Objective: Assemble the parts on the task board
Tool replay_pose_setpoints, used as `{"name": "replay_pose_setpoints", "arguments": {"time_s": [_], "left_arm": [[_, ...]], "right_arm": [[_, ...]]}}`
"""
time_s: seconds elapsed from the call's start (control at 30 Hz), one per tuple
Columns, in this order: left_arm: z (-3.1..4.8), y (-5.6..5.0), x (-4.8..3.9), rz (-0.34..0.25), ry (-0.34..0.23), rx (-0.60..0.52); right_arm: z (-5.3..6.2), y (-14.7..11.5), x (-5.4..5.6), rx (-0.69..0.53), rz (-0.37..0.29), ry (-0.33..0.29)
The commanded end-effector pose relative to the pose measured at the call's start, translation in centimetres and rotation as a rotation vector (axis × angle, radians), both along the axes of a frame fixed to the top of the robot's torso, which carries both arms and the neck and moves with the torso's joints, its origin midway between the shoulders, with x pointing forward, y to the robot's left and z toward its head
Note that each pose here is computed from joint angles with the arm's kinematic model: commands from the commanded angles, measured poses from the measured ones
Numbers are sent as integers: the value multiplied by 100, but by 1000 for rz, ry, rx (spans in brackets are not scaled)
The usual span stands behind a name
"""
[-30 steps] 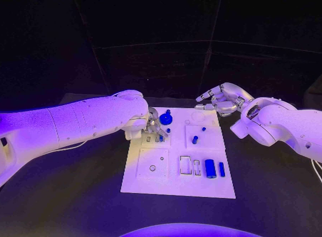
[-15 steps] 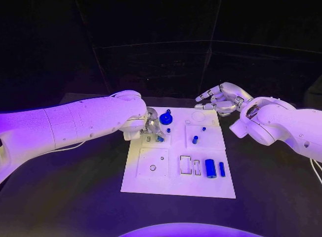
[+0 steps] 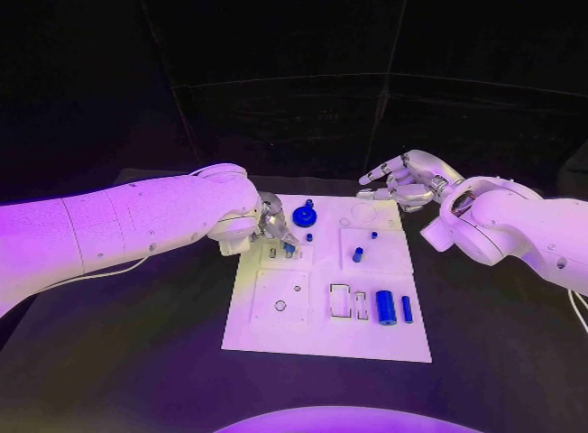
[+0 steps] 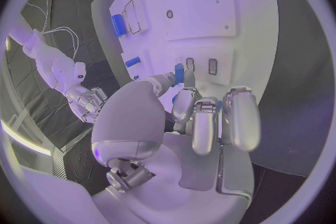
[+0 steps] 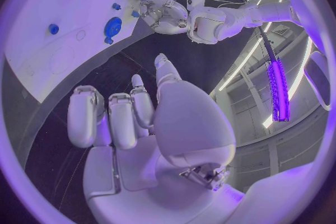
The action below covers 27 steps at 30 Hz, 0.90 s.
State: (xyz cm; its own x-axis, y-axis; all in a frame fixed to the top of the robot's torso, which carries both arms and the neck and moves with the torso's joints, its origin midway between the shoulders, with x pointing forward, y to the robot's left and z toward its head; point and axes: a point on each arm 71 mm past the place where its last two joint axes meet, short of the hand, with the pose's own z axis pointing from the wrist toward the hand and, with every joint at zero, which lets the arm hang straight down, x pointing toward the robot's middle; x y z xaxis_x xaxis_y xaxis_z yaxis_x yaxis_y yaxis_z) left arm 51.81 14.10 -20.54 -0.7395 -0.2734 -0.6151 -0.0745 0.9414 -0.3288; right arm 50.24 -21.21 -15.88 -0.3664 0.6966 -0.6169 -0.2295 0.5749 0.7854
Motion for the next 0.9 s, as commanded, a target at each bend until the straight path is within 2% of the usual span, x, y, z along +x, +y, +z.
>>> {"name": "replay_pose_setpoints", "arguments": {"time_s": [0.03,0.2,0.4,0.9], "left_arm": [[33,16,19,25,-41,-23],[20,46,35,37,-56,-17],[-39,56,37,42,-64,-14],[-146,27,1,30,-43,-10]], "right_arm": [[14,1,1,4,7,-3],[15,-6,4,4,5,-4],[16,-14,3,5,5,-6],[17,-15,-1,5,6,-6]]}}
